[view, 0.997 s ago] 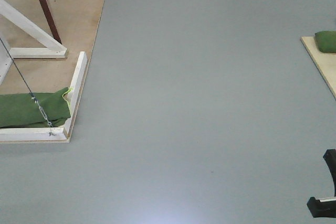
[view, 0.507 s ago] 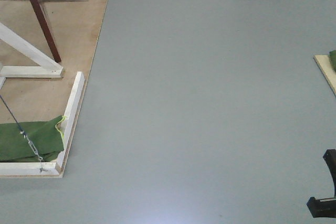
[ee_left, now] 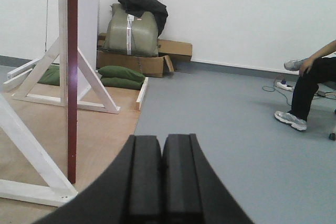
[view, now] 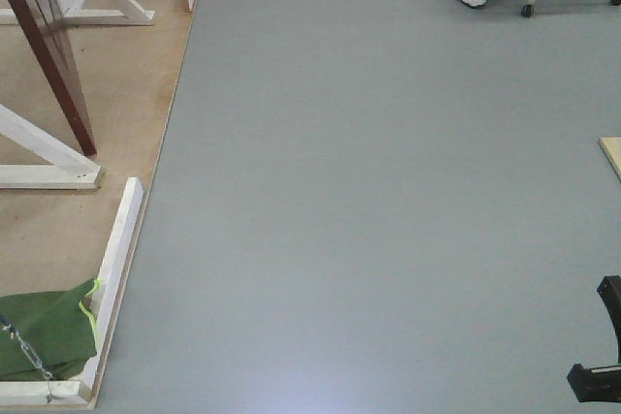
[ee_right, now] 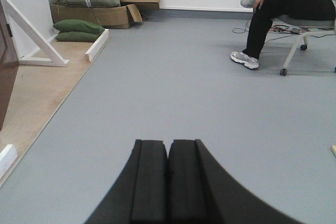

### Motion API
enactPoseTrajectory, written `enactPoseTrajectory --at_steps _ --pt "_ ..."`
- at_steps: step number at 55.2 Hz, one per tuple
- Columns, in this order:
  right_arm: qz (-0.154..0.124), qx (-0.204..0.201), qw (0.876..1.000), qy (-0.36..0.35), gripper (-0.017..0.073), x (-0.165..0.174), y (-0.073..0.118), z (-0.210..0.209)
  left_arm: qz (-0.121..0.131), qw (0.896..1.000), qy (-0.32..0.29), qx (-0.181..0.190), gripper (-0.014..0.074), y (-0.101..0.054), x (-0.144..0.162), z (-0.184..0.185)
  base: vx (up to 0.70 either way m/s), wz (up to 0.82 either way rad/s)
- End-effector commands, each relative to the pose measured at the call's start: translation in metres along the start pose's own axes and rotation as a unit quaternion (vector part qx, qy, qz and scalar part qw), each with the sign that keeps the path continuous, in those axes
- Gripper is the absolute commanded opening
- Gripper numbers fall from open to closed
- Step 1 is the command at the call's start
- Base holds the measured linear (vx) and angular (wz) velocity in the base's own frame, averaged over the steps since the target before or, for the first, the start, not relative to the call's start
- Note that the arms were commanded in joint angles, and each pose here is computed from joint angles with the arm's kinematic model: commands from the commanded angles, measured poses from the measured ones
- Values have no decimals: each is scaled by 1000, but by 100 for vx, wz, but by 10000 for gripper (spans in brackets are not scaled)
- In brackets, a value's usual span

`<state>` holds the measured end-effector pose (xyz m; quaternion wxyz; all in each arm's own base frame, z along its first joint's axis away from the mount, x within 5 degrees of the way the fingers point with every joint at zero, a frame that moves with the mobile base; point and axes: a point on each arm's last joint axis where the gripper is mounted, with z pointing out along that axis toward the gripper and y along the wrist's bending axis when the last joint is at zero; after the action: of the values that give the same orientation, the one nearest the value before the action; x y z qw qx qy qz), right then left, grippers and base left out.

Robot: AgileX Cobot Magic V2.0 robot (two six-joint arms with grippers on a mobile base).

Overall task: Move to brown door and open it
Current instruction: 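Drive the base forward across the grey floor toward the brown door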

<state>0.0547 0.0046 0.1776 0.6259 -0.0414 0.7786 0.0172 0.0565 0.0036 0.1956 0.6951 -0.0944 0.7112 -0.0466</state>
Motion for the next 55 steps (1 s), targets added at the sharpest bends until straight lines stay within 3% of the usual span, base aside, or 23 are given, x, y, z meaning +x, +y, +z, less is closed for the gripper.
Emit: enactPoseTrajectory --at_steps 1,55 --pt "-6 3 999 -47 0 -7 0 -1 -5 998 -54 12 -3 -3 -14 -3 37 0" --pt "-6 3 999 -47 0 -7 0 -1 -5 998 -54 12 -3 -3 -14 -3 33 -1"
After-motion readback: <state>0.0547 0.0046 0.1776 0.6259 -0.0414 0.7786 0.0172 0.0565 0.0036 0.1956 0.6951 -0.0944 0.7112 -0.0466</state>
